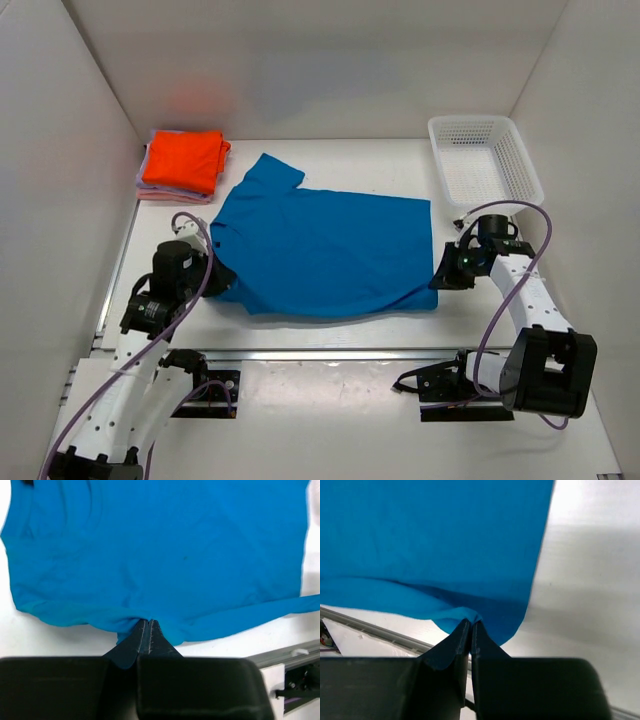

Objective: Fold and stack the t-shirts
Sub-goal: Flatten out the tshirt, then fold the flattened tshirt in 1/3 of the way

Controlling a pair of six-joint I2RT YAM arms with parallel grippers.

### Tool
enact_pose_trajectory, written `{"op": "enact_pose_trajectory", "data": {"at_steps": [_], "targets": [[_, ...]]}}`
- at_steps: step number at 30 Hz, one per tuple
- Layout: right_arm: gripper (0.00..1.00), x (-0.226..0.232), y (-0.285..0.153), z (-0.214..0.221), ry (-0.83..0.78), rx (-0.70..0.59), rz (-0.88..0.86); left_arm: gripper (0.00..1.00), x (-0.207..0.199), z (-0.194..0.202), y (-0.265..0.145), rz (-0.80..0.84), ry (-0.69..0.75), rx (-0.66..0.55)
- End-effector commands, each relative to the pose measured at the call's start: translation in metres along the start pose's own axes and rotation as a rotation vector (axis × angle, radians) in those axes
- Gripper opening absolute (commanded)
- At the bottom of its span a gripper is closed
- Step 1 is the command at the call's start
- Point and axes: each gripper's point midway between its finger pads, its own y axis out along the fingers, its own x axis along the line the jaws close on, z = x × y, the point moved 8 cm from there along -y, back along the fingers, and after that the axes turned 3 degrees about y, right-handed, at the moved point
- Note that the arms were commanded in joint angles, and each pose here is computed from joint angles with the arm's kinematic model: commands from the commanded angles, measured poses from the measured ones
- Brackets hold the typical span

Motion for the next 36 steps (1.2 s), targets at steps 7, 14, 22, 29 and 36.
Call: {"op": "enact_pose_trajectory", "data": {"at_steps": [7,14,22,29,36], "targets": [[0.01,-0.008,0.002,-0.002,0.081,0.003,0.031,0.00,0.013,0.003,0.023,-0.069,-0.037,0.026],[0.00,-0.019,0.010,-0.010,0.051,-0.018,0.038,0.00,0.024,-0.015,0.043,-0.132,-0.043,-0.016],[0.00,-0.021,0.022,-0.025,-0.014,-0.012,0.025,0.00,0.030,-0.038,0.062,-0.185,-0.021,-0.050],[0.00,-0.020,0.026,-0.037,-0.036,-0.028,0.008,0.00,0.039,-0.045,0.076,-0.230,-0.019,-0.034],[0.00,-0.019,0.031,-0.053,-0.047,-0.038,0.009,0.00,0.046,-0.047,0.087,-0.252,-0.025,-0.026]]}}
